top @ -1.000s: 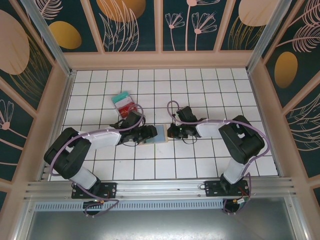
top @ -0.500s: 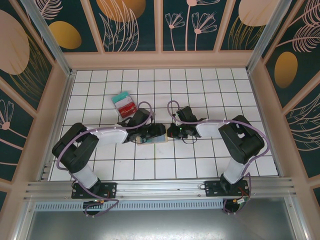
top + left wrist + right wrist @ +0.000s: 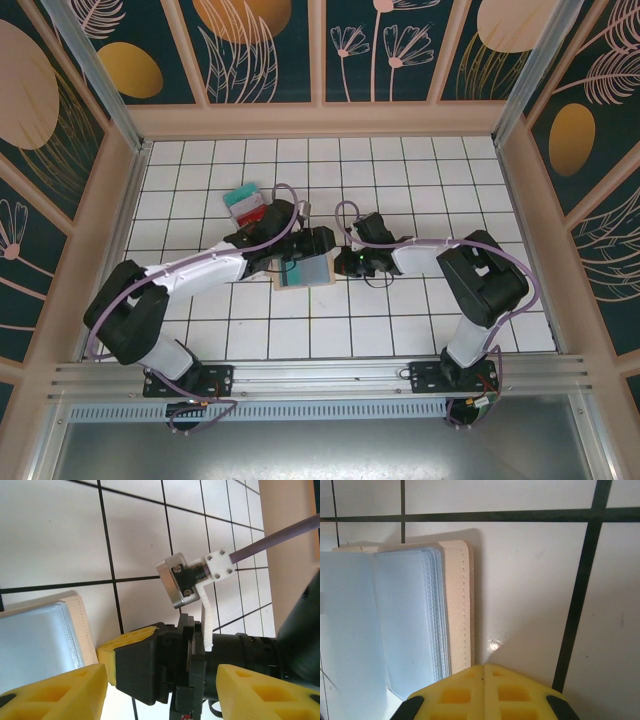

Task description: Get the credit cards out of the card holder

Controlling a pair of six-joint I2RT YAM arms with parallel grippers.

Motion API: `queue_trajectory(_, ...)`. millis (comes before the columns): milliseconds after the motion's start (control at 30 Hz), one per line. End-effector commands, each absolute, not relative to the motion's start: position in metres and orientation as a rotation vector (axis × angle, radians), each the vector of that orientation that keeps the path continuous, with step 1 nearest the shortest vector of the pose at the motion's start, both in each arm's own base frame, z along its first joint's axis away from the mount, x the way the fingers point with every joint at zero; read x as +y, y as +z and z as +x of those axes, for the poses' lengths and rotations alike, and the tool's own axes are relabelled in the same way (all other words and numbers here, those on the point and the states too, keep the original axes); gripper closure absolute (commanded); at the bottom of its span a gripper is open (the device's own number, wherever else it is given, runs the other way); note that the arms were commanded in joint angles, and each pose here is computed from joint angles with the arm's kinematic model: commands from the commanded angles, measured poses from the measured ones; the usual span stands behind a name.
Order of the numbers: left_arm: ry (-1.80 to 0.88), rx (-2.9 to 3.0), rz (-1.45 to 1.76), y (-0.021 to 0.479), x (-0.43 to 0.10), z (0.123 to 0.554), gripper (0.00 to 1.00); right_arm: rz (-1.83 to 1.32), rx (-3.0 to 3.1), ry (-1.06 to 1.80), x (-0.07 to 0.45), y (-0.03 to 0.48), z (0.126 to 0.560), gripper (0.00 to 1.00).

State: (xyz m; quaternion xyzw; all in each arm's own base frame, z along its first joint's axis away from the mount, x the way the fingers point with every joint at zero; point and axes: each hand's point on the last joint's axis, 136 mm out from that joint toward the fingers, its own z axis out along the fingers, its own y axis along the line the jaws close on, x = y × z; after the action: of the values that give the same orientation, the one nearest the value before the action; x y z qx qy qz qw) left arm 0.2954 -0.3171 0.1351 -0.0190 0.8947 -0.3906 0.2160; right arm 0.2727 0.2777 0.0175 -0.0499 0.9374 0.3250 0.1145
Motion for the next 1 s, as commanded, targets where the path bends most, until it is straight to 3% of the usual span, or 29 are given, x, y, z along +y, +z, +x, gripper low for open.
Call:
queue_trajectory(0,-0.935,2.498,-0.055,0.133,-0.295,0.298,0.39,-0.135,2.77,0.961,0.278,0.009,0.269,1.0)
queue_trajectory(200,-0.811,2.532,-0.14,0.114,-0.253,0.297,0.39,-0.153,2.748,0.948,0.278,0.017,0.272,1.0)
queue_trajectory(500,-0.67,2.596,-0.24,0.071,-0.201,0.281,0.71,-0.159,2.614,0.983,0.289,0.065,0.291,1.0)
queue_trajectory(733,-0.664,2.638,-0.213,0.05,-0.2,0.274,0.81,-0.211,2.554,1.104,0.317,0.092,0.293,0.95)
queue_trajectory(967,-0.624,2.657,-0.224,0.038,-0.196,0.274,0.84,-0.278,2.576,1.232,0.352,0.09,0.285,0.93)
